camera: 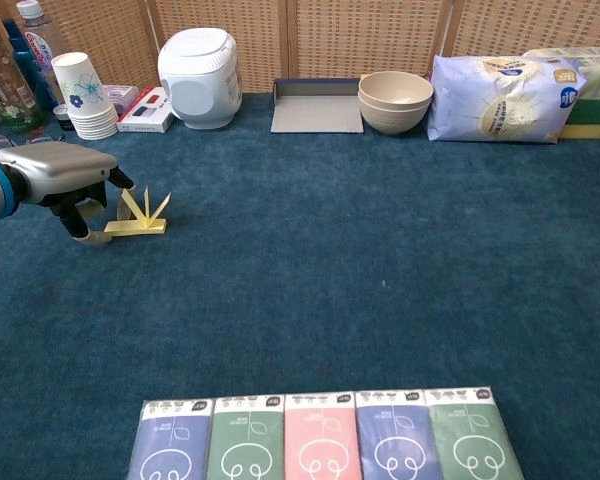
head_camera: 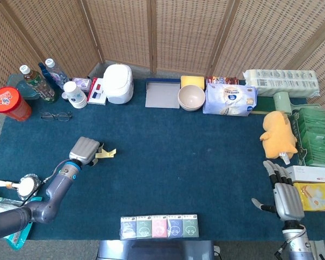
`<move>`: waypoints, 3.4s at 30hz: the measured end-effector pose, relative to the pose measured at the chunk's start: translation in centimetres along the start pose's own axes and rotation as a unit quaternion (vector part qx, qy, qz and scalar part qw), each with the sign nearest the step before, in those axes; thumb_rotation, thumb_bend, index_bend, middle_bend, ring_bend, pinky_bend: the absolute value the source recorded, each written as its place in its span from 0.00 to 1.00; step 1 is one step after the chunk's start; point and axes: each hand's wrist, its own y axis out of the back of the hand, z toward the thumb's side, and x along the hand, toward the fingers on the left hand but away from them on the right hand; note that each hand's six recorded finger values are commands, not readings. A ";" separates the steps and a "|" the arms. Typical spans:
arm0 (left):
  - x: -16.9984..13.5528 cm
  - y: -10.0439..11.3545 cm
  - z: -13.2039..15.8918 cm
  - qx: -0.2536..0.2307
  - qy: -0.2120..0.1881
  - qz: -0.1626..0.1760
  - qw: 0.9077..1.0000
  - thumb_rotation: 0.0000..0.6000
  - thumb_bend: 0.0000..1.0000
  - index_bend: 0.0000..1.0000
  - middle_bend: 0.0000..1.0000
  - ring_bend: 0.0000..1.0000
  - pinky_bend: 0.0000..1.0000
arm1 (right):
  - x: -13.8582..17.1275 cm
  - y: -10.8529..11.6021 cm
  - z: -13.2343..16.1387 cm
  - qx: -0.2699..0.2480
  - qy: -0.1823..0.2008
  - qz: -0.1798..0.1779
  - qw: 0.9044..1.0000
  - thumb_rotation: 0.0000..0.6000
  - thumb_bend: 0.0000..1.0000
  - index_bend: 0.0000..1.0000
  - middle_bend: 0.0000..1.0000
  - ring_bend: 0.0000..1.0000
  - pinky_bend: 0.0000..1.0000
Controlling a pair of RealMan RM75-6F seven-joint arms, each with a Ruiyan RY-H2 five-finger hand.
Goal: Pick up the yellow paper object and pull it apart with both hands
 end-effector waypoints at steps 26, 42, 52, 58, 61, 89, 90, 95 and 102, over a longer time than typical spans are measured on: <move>-0.3 0.1 0.0 0.013 -0.003 0.008 1.000 1.00 0.37 0.64 0.90 0.93 0.80 | 0.2 0.1 0.0 -0.006 0.000 -0.003 1.000 1.00 0.15 0.00 0.04 0.00 0.00; -3.3 4.7 -0.1 0.007 -0.055 0.045 0.997 1.00 0.39 0.68 0.92 0.94 0.81 | -0.9 1.0 2.4 -0.025 0.047 -0.012 0.999 1.00 0.15 0.00 0.06 0.00 0.01; -5.5 9.0 0.6 0.002 -0.114 0.075 0.991 1.00 0.39 0.68 0.92 0.94 0.81 | -2.5 0.7 5.9 -0.079 0.108 0.002 0.991 1.00 0.15 0.00 0.09 0.00 0.06; -6.2 11.5 1.6 0.023 -0.157 0.087 0.983 1.00 0.39 0.68 0.92 0.94 0.81 | -3.7 0.3 8.4 -0.134 0.152 0.029 0.979 1.00 0.15 0.00 0.11 0.02 0.11; -6.3 12.5 2.2 0.027 -0.177 0.082 0.980 1.00 0.39 0.68 0.92 0.94 0.80 | -4.4 -0.1 9.9 -0.163 0.176 0.046 0.970 1.00 0.15 0.00 0.14 0.04 0.12; -6.2 15.5 6.6 0.128 -0.249 0.068 0.958 1.00 0.39 0.69 0.92 0.93 0.79 | -10.2 -4.9 16.5 -0.324 0.224 0.123 0.911 1.00 0.15 0.27 0.89 0.96 0.92; -6.1 15.5 6.6 0.128 -0.249 0.068 0.958 1.00 0.39 0.69 0.92 0.93 0.79 | -10.3 -4.9 16.6 -0.325 0.225 0.123 0.910 1.00 0.15 0.31 0.93 0.99 0.96; -5.5 15.7 7.1 0.133 -0.250 0.065 0.957 1.00 0.39 0.69 0.92 0.93 0.79 | -10.5 -5.4 17.3 -0.336 0.230 0.129 0.904 1.00 0.17 0.36 1.00 1.00 1.00; -5.1 15.9 7.7 0.141 -0.251 0.063 0.956 1.00 0.39 0.69 0.92 0.93 0.79 | -10.5 -6.3 18.1 -0.343 0.231 0.148 0.899 1.00 0.18 0.38 1.00 1.00 1.00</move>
